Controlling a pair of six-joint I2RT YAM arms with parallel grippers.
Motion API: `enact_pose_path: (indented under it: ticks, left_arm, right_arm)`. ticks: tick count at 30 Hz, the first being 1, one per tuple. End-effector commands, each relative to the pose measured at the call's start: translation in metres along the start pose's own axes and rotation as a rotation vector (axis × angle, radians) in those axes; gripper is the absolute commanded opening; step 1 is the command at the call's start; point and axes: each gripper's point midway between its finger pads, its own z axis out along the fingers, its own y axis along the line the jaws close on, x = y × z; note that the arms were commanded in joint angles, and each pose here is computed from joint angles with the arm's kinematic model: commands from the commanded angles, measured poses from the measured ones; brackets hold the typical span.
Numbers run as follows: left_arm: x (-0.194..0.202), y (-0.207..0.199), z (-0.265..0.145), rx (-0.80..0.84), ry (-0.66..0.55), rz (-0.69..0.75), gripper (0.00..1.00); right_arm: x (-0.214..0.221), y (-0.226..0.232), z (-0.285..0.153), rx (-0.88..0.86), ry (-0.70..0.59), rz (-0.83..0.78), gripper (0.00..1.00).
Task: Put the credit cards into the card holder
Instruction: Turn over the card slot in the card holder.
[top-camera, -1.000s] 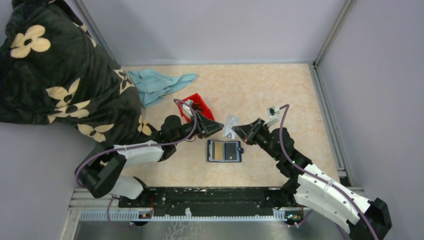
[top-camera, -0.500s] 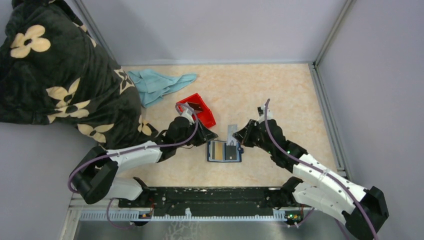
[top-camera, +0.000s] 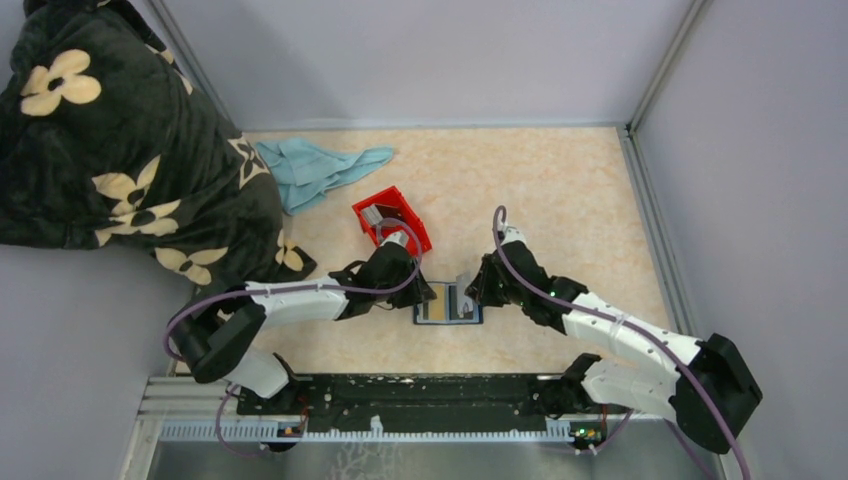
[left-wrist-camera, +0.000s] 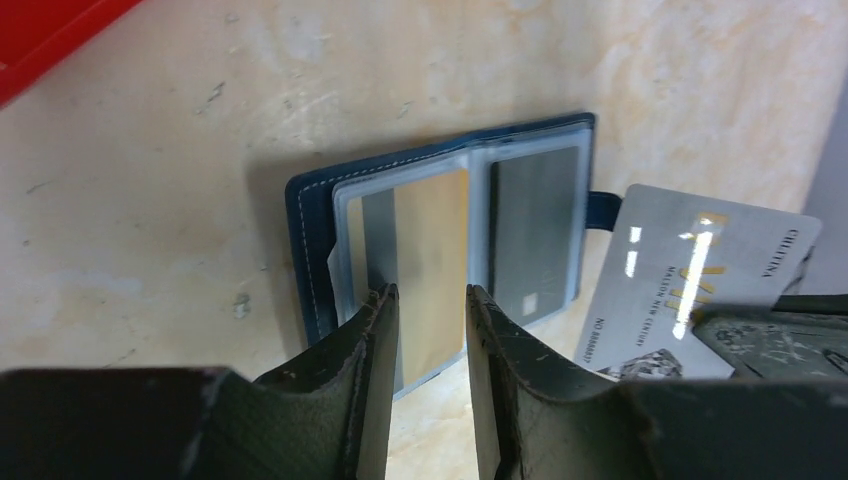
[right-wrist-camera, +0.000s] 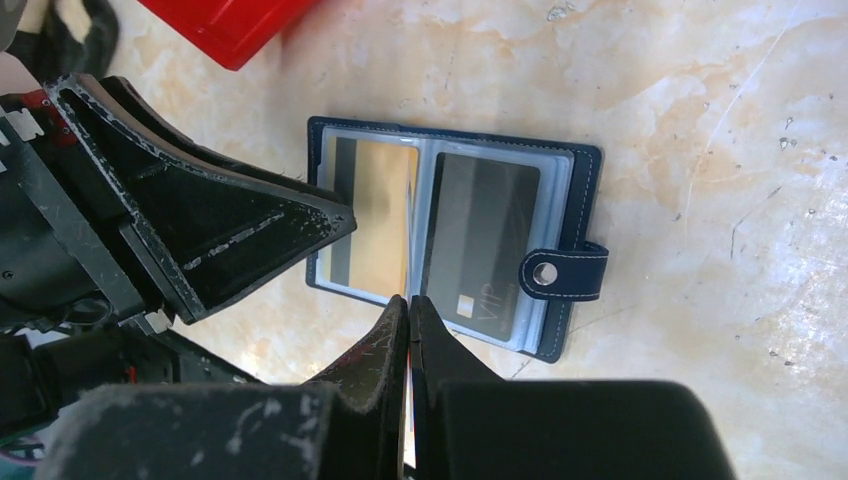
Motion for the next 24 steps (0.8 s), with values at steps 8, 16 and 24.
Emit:
enact_pose_path:
  ticks: [8,16,24]
  left_arm:
    - [0.008,0.024,0.005,-0.104,0.011,0.036,0.36]
    - [0.013,0.025,0.011,-0.104,0.038,0.039,0.33]
    - [0.011,0.023,0.012,-0.116,0.045,0.052,0.32]
  right_arm:
    - [-0.012,0.004,0.008,0.052,-0.008,-0.037,0.0]
    - [-0.016,-0.011,-0.001,0.124,-0.031,-0.03,0.0]
    - [-0.015,-0.024,-0.008,0.148,-0.048,-0.005,0.0]
